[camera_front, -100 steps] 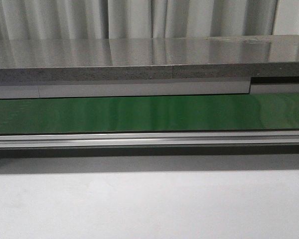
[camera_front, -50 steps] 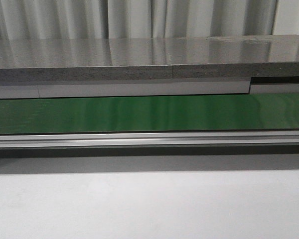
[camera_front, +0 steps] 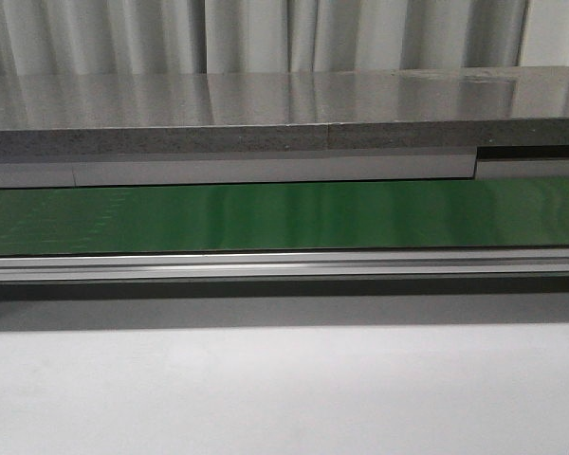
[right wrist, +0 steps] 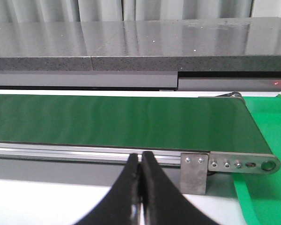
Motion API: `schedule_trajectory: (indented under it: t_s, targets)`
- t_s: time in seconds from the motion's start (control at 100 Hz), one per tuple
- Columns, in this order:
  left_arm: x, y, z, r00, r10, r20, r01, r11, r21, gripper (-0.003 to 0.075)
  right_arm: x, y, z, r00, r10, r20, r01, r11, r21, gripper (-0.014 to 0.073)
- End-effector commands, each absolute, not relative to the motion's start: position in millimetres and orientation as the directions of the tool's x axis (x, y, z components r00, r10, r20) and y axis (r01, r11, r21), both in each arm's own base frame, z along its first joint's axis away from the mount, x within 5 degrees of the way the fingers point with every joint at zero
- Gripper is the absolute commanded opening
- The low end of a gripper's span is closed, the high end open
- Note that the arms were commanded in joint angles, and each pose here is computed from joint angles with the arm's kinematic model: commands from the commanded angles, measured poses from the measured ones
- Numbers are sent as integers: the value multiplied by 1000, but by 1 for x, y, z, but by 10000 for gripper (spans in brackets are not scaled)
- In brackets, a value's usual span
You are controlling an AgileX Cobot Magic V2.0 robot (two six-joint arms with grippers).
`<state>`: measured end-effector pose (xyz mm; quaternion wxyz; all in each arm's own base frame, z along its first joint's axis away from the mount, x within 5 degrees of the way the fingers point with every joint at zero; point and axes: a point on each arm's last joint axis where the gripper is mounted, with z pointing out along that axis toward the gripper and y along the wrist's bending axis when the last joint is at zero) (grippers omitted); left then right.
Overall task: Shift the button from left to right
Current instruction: 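Grasp the yellow-capped button's black body with the left gripper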
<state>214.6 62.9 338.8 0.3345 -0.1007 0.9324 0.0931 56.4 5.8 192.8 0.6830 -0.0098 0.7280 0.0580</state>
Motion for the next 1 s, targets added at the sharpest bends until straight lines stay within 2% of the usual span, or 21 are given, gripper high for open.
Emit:
schedule_trajectory:
  t_s: [0.0,0.46,0.99]
  targets:
    - [234,74,344,-721,-129,-681,-270,957,104,585,55,5,208,55,62,-997,-95,994,56,-68]
    - [322,116,272,-860,-190,-474,-271,957,108,585,55,5,208,55,62,-997,-95,994,56,-68]
    - [349,126,221,-919,-205,-338,-253,962,105,585,55,5,208,55,62,-997,-95,994,56,-68]
